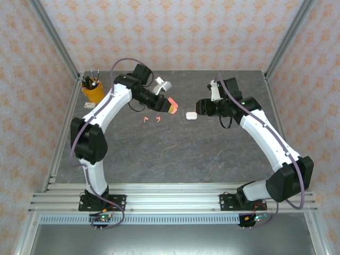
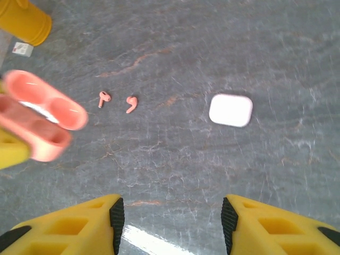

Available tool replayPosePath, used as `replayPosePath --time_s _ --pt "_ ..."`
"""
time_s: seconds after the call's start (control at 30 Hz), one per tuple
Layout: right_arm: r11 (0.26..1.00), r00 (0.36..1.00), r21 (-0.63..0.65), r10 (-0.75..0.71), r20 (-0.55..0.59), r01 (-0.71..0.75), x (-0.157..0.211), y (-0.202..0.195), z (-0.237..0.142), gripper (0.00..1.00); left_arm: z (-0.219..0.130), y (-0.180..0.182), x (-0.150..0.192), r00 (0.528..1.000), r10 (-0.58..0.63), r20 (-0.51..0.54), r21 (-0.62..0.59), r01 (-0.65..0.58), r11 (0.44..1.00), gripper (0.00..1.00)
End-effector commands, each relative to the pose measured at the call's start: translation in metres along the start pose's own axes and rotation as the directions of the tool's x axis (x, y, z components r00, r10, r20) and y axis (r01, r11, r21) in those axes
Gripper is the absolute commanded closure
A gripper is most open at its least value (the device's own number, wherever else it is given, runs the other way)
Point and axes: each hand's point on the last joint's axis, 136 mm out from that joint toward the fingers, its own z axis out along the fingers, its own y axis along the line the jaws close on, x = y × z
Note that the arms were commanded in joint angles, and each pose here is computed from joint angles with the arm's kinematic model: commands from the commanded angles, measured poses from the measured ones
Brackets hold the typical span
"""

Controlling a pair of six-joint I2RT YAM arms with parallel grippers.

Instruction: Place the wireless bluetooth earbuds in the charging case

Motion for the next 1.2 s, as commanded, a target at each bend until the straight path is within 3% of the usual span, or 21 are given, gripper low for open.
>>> replayPosePath --time_s 0.0,0.27,0.37,0.5,0.6,0.87,1.07,1.17 --pt "0.986 0.987 0.047 0.162 0.009 -0.162 0.010 -0.010 -0.004 0.47 -0.027 0.007 -0.022 0.987 0.060 0.152 -0.174 -0.033 0.984 1.00" --pt "0.947 0.952 0.104 0.307 -0.005 -0.304 0.020 -0.014 0.007 0.47 -0.079 0.022 -0.022 0.942 0.152 0.300 -0.469 0.007 0.883 1.00" --pt "0.932 0.941 0.131 0.339 0.005 -0.337 0.020 -0.012 0.013 0.47 -0.104 0.034 -0.020 0.915 0.208 0.345 -0.609 0.050 0.791 1.00" --pt "0.920 0.931 0.148 0.366 0.011 -0.363 0.017 -0.003 0.021 0.47 -0.149 0.049 -0.009 0.864 0.234 0.446 -0.737 0.206 0.644 1.00" --pt "0.917 0.927 0.140 0.376 0.006 -0.373 0.013 0.009 0.032 0.47 -0.169 0.050 -0.003 0.826 0.275 0.492 -0.766 0.260 0.588 1.00" --pt "0.943 0.953 0.172 0.298 -0.057 -0.285 0.002 0.059 0.079 0.45 -0.188 0.054 0.004 0.715 0.381 0.586 -0.758 0.319 0.569 1.00" --pt "0.953 0.962 0.215 0.243 -0.123 -0.213 0.003 0.095 0.134 0.44 -0.205 0.063 0.017 0.571 0.448 0.688 -0.710 0.399 0.581 1.00" --pt "0.958 0.962 0.220 0.221 -0.160 -0.184 0.006 0.112 0.162 0.44 -0.209 0.070 0.022 0.538 0.452 0.711 -0.692 0.423 0.585 1.00"
